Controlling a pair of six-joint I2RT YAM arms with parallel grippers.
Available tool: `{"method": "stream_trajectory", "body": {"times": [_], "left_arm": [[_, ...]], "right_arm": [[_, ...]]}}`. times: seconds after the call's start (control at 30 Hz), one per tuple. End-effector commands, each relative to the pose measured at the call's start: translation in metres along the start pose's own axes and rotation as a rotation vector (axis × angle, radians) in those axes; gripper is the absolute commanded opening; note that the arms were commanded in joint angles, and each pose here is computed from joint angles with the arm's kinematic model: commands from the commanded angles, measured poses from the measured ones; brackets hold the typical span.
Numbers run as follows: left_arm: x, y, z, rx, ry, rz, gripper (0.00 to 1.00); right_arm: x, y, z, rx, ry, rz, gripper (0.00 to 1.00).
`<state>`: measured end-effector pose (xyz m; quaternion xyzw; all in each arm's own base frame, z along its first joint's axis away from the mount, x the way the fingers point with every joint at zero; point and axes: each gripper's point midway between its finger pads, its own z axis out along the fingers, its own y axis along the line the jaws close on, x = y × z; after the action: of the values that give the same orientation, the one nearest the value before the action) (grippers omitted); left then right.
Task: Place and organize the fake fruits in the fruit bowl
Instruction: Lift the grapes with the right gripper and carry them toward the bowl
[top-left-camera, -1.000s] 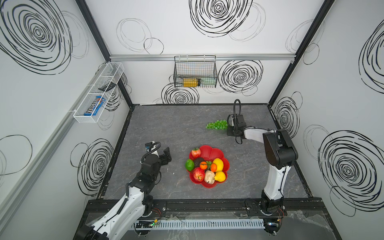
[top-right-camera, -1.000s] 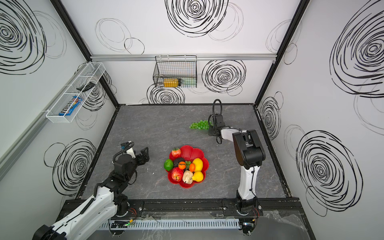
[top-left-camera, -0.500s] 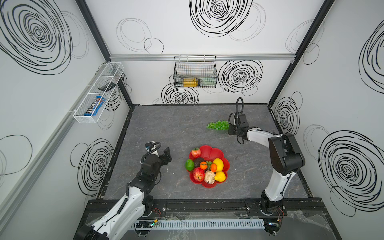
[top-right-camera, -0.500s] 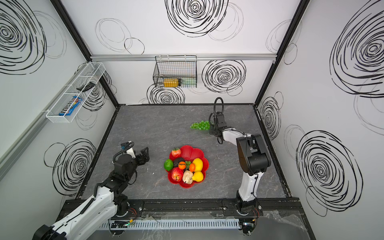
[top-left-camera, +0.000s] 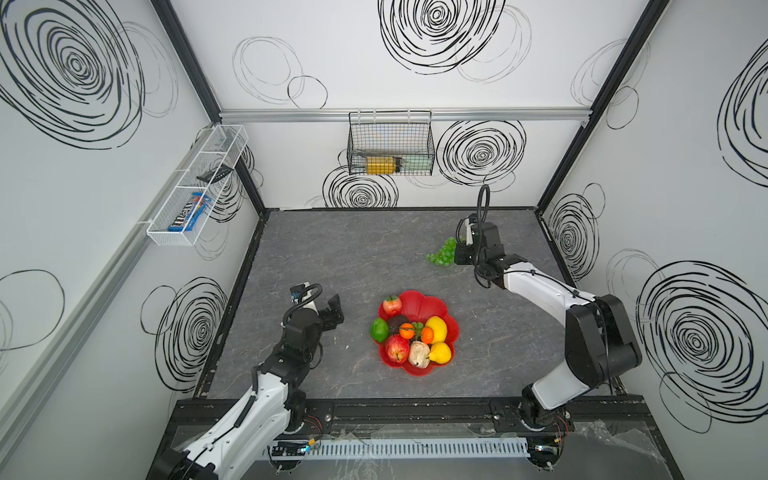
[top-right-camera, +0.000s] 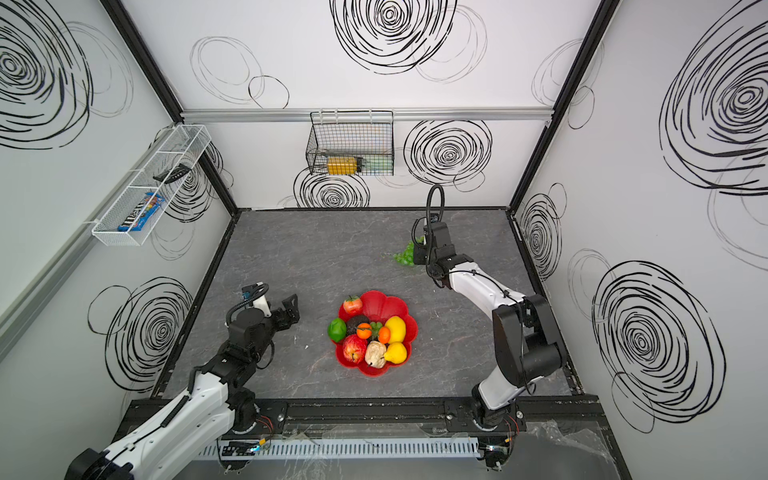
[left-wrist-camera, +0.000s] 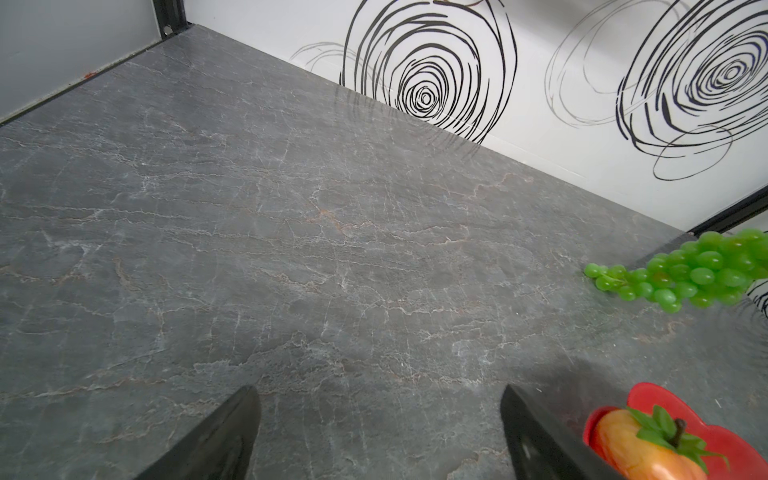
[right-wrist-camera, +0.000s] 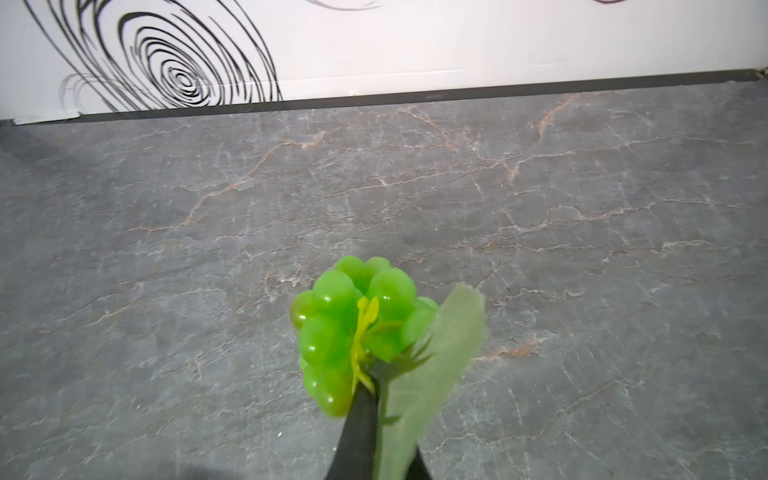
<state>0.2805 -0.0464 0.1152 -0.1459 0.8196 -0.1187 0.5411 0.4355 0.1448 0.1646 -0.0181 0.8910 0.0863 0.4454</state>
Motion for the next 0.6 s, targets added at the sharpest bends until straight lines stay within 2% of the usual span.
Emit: {"method": "stream_trajectory", "body": {"times": [0.0,0.33,0.57], "left_arm": [[-0.009,0.000,0.001,0.003,-0.049,-0.019,0.95],[-0.007,0.005,0.004,-0.006,-0.038,-0.024,0.97],[-0.003,0.007,0.009,0.005,-0.014,-0.043,0.97]], "right_arm": [[-0.005,0.017,-0.023,-0.060,-0.010,-0.038,0.00],[-0.020,0.061,-0.090,-0.279,-0.103,-0.099,0.00],[-0.023,0.081,-0.125,-0.340,-0.116,-0.131,0.00]]}}
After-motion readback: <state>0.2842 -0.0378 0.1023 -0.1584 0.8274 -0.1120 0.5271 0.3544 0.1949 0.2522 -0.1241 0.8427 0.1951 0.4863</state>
